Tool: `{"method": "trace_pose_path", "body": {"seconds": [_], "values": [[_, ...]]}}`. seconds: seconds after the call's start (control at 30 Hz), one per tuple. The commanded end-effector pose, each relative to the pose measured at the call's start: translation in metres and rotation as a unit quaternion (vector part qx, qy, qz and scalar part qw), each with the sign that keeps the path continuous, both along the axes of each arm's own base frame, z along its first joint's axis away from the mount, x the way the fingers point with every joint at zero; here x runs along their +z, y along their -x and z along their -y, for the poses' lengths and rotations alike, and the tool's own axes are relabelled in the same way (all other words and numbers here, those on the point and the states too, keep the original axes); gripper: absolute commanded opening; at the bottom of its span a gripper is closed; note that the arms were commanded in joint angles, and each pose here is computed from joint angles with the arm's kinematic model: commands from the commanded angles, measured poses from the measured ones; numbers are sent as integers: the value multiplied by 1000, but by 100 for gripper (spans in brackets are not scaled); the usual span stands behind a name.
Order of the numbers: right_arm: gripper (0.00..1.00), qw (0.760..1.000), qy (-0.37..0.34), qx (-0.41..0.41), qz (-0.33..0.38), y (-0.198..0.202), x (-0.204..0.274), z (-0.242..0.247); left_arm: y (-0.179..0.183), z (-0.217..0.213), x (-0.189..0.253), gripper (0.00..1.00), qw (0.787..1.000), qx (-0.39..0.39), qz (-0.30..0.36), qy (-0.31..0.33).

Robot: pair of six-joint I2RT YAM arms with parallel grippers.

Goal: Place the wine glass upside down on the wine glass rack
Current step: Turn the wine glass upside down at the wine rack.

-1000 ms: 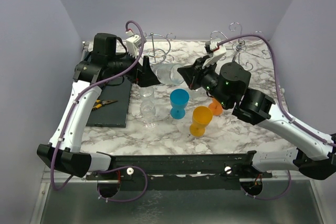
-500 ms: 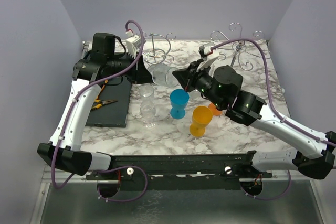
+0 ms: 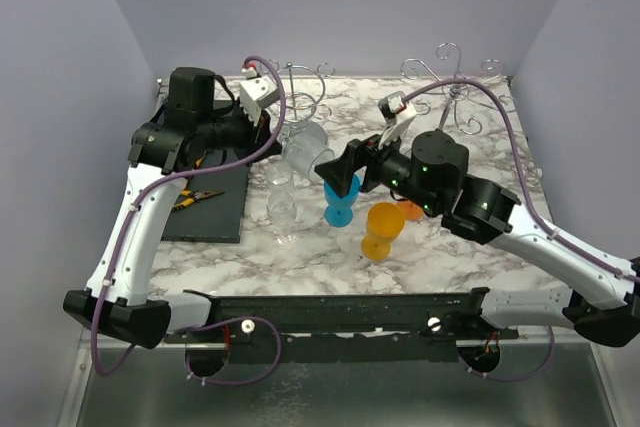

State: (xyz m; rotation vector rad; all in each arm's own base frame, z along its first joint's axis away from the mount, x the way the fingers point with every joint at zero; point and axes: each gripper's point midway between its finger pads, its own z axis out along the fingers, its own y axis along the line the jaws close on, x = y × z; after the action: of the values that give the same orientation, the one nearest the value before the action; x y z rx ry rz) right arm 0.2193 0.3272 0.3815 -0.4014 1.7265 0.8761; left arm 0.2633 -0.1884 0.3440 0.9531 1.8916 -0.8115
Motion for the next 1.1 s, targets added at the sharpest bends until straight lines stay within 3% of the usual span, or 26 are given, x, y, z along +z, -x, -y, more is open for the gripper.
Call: {"method": "trace_pose_path", "body": {"seconds": [0.0,0.17,0.33,0.63,1.07], "values": [[96,998,36,41,-26,30,-3,19,-10,-24,-1,0,987,-14,129,-96],[100,995,53,86,-12,42,16,17,-15,-37,4,0,968,-30,201,-148],[100,986,72,148,-12,40,20,-24,-14,-35,32,0,945,-51,284,-151],[100,978,70,194,-11,20,17,-69,9,-34,58,0,885,-114,417,-173],[100,956,55,282,-53,37,-19,-97,21,-27,83,0,837,-134,506,-160]]}}
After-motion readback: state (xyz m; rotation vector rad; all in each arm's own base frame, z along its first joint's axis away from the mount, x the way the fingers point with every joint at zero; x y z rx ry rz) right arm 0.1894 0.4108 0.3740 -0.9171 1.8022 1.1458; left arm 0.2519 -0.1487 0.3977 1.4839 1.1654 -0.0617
